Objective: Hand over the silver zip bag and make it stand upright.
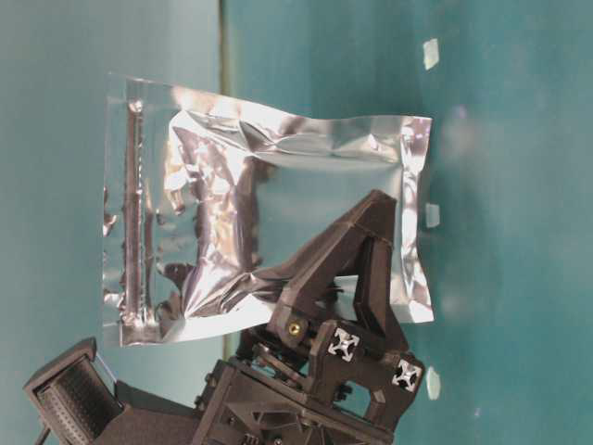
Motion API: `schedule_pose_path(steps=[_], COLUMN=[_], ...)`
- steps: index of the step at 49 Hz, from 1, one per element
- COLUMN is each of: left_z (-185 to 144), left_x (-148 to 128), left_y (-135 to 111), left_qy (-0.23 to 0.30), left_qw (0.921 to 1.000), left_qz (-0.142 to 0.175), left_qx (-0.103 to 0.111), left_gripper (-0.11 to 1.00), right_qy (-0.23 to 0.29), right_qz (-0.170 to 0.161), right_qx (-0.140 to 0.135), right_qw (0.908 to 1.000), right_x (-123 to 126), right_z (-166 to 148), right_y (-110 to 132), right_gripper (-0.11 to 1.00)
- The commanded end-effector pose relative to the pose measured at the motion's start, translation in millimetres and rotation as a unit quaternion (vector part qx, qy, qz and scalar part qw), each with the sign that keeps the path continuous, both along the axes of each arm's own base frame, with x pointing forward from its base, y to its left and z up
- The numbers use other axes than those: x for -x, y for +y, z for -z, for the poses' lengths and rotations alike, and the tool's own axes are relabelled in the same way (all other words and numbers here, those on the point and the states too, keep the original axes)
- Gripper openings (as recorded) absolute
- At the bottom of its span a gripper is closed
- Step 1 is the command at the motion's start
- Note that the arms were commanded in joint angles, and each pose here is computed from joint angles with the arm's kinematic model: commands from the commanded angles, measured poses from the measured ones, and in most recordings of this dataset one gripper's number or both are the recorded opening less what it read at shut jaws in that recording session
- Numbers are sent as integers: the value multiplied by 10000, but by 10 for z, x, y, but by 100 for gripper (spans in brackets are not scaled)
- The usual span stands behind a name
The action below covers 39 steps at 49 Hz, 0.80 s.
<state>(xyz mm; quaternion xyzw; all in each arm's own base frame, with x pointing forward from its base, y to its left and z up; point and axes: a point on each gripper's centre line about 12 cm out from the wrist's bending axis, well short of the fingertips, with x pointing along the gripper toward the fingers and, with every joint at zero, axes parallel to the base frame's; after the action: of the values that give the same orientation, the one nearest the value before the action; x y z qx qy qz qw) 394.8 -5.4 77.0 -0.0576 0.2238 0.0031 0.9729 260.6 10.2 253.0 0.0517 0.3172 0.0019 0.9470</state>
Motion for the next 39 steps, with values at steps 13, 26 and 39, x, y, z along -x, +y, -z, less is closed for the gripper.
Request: schedule_pose_path(steps=[13, 26, 39], left_z=[22, 22, 22], left_x=[15, 15, 15], left_y=[-37, -37, -43], left_qy=[62, 62, 62], left_qw=[10000, 10000, 10000], left_qz=[42, 46, 50], left_qx=[16, 9, 16], left_gripper=[22, 22, 22], right_qy=[-105, -97, -97], right_qz=[29, 29, 29], right_qx=[-62, -61, -61], right_qw=[9999, 9999, 9999], right_x=[-12, -10, -5], right_z=[-50, -44, -42], right_y=[5, 5, 5], right_gripper=[96, 96, 96])
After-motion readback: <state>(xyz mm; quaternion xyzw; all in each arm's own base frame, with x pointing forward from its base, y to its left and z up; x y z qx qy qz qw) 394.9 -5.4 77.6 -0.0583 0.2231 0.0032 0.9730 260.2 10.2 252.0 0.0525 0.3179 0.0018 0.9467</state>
